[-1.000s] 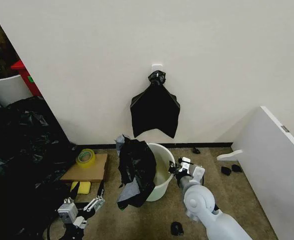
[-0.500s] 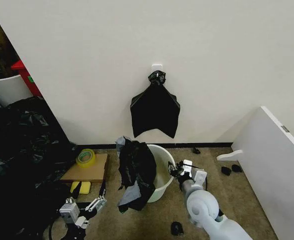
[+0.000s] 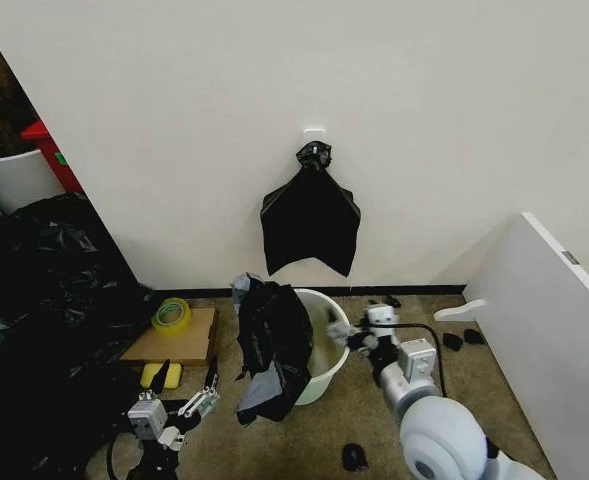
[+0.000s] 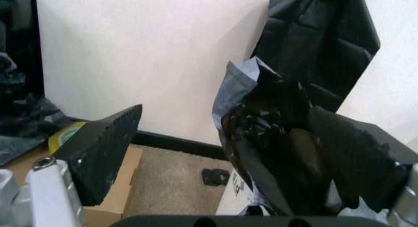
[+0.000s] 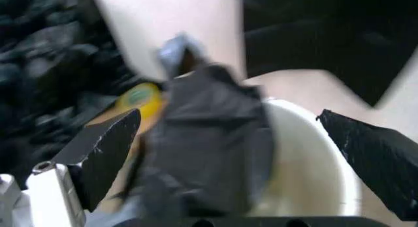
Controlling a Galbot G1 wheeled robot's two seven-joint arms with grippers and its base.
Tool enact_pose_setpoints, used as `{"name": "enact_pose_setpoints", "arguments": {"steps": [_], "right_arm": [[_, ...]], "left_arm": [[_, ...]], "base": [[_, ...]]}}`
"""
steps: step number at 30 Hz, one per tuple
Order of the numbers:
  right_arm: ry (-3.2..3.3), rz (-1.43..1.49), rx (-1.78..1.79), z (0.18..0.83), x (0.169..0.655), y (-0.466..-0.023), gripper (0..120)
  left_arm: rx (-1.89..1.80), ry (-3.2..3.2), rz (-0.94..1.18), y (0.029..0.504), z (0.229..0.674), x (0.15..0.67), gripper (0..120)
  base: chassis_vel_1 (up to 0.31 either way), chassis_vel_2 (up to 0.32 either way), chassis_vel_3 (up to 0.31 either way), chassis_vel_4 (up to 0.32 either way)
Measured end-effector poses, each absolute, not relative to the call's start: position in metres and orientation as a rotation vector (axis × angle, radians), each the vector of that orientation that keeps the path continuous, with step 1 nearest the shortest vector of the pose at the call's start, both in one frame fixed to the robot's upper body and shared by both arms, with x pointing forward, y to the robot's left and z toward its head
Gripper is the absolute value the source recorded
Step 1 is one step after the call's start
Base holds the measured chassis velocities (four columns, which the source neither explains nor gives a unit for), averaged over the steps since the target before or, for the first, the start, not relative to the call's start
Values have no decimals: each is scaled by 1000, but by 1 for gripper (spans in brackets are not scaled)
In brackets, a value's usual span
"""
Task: Place the garbage bag over the trash bin.
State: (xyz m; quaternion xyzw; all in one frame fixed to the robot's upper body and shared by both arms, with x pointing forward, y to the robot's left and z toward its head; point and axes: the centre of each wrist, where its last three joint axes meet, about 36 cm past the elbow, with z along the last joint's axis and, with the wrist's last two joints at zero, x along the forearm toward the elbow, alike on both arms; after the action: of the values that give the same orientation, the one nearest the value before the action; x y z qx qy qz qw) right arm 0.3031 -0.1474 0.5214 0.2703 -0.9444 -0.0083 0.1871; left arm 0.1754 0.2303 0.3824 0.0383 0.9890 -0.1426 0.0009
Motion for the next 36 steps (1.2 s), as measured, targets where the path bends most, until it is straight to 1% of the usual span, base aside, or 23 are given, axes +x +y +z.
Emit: {"name": "enact_pose_setpoints", "arguments": {"steps": [2,5,10,12,13,14,18,19,20,23,24,25,27,29,31,32,34,35,36], "right_arm": [[-2618,-19,803,519,310,-142,100],[-2535,-24,831,499,328,-119,100],[-2520,21,806,479,339,-98,100],[-2535,52,783,474,343,-91,95],[-2557,83,763,469,345,-86,88],[-2557,83,763,469,345,-86,88],[-2576,157,742,462,346,-83,69],[-2575,162,741,461,345,-83,66],[-2575,162,741,461,345,-83,66],[-2578,172,729,461,345,-83,52],[-2578,172,729,461,345,-83,52],[-2580,179,719,461,345,-85,43],[-2581,181,717,461,345,-86,41],[-2588,187,706,463,344,-91,29],[-2595,193,692,464,343,-96,21],[-2595,193,692,464,343,-96,21],[-2599,200,672,464,341,-105,10],[-2599,200,672,464,341,-105,10],[-2601,204,660,464,340,-111,4]], "left_arm": [[119,3108,-447,230,382,176,100],[111,3110,-452,228,379,178,100],[115,3114,-458,226,378,180,100],[121,3114,-462,224,378,182,100],[129,3114,-463,223,378,183,100],[129,3114,-463,223,378,183,100],[155,3117,-466,219,379,188,100],[159,3118,-466,219,379,189,100],[159,3118,-466,219,379,189,100],[174,3126,-465,217,379,191,100],[174,3126,-465,217,379,191,100],[189,3134,-462,215,380,192,100],[196,3137,-463,215,380,192,100],[214,3161,-464,211,383,192,100],[235,3191,-460,208,386,194,100],[235,3191,-460,208,386,194,100],[271,3215,-458,207,391,198,100],[271,3215,-458,207,391,198,100],[295,3228,-466,206,395,201,100]], "base": [[0,0,0,0],[0,0,0,0],[0,0,0,0],[0,0,0,0],[0,0,0,0],[0,0,0,0],[0,0,0,0],[0,0,0,0],[0,0,0,0],[0,0,0,0],[0,0,0,0],[0,0,0,0],[0,0,0,0],[0,0,0,0],[0,0,0,0],[0,0,0,0],[0,0,0,0],[0,0,0,0],[0,0,0,0]]}}
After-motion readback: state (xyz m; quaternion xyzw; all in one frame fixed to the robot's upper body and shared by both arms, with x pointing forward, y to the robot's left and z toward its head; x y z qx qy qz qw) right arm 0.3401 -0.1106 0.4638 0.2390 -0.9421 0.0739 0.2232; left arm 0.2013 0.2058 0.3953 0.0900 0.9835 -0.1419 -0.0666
